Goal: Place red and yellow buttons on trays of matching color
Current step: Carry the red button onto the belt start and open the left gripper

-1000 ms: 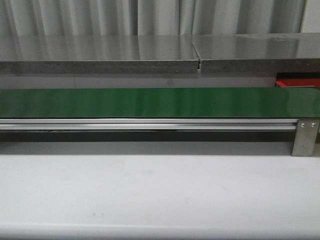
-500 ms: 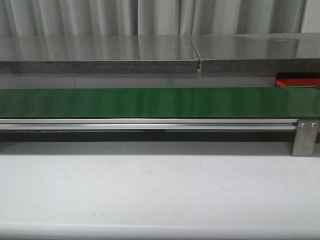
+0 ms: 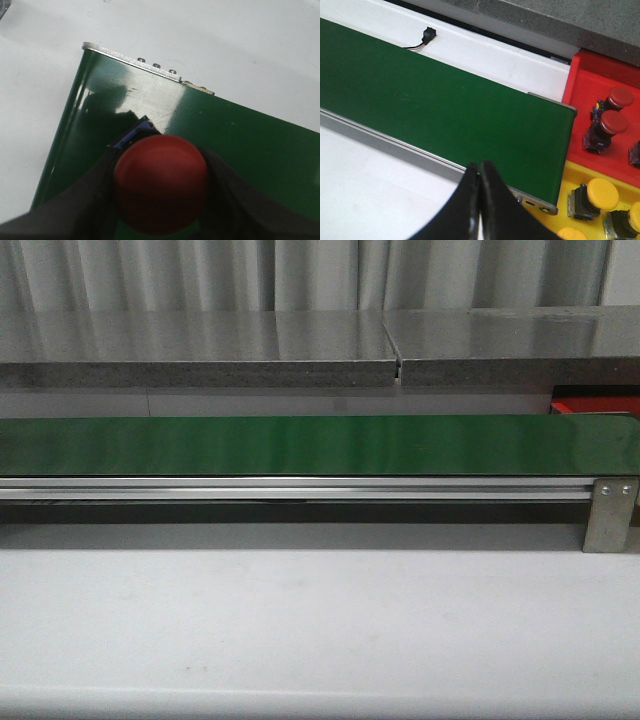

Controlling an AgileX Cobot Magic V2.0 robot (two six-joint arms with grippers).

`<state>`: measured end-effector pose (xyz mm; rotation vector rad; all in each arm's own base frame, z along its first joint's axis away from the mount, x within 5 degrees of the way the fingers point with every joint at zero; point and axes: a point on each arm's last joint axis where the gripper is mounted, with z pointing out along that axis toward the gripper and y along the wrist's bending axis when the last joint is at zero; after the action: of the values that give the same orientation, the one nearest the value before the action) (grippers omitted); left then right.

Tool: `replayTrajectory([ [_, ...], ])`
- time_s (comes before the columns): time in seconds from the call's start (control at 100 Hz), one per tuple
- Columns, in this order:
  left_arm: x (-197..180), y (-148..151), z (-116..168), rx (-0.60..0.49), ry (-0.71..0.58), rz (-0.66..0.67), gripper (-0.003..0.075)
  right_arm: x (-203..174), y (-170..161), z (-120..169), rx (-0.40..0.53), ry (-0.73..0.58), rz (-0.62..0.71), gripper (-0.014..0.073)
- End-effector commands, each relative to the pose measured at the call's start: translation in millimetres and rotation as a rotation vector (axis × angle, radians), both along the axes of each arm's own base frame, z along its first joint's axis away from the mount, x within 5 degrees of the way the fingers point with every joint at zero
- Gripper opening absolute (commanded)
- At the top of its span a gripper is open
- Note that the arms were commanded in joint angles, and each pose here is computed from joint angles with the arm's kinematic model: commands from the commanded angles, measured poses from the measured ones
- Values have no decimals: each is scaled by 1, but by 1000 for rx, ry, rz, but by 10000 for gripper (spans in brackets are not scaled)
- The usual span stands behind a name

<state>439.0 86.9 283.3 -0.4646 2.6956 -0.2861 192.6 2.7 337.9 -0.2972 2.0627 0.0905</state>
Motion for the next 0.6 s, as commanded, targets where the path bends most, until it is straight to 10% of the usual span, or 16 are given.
replayTrajectory([
  [0.0, -3, -5, 24, 4, -93, -6, -20, -1, -1, 14, 4, -79, -23, -109],
  [0.46, -6, -5, 1, 11, -54, -33, -15, -1, -1, 14, 4, -79, -23, -109],
  [0.59, -6, -5, 1, 15, -56, -42, 141, -1, -1, 14, 4, -79, -23, -109],
])
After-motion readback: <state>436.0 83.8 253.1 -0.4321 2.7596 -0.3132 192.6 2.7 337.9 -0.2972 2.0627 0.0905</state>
